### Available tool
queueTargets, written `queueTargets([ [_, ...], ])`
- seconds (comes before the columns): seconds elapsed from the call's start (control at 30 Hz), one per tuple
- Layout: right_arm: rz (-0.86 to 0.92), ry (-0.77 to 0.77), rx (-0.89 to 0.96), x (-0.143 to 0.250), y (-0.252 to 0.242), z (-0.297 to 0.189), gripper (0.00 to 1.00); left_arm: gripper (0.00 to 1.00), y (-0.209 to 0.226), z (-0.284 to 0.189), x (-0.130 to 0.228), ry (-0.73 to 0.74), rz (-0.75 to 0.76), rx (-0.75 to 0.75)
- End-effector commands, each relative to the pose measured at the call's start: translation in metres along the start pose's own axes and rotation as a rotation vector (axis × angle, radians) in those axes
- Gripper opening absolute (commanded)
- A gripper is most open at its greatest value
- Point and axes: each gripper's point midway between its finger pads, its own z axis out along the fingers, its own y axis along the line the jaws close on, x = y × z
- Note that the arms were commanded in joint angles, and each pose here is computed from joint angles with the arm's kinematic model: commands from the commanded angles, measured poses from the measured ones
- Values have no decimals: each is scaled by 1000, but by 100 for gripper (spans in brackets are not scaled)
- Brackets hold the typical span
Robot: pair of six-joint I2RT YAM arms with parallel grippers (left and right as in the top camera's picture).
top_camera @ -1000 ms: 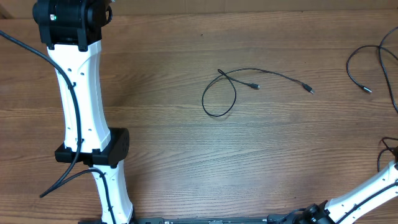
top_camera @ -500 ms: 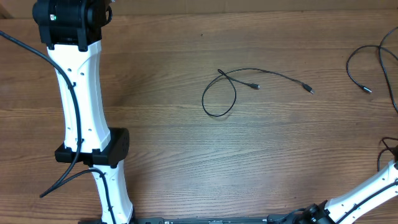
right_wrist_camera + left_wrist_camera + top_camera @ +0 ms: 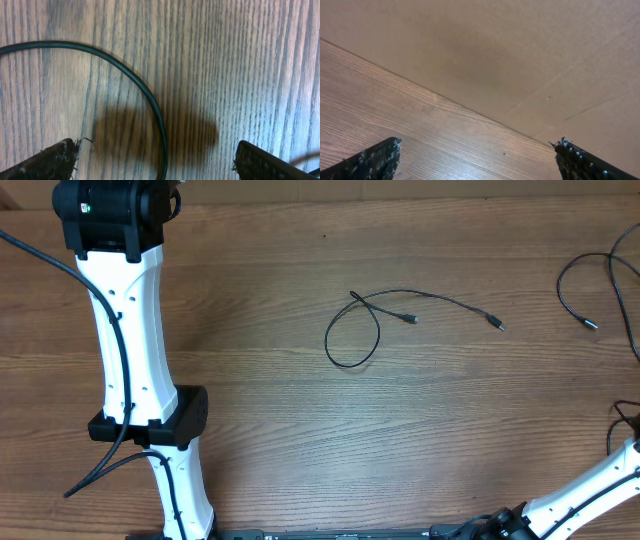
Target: Untangle cables
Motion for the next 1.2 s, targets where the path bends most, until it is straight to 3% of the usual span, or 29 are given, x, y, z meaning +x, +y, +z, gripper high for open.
queueTargets([
  [0.0,-41,-12,5,-1,0,1,100,100,0,2,1,-3,-11,-9],
  [0.43,-85,-16,12,1,-2,6,97,100,-1,2,2,-1,-9,-7],
  [0.6,-84,-19,10,1,-2,7,91,100,-1,2,2,-1,-9,-7],
  [0.9,-166,-1,8,6,-1,15,91,100,0,2,5,11,-7,-14],
  [1.17,-110,5,31,8,-6,16,91,100,0,1,5,11,-10,-14],
])
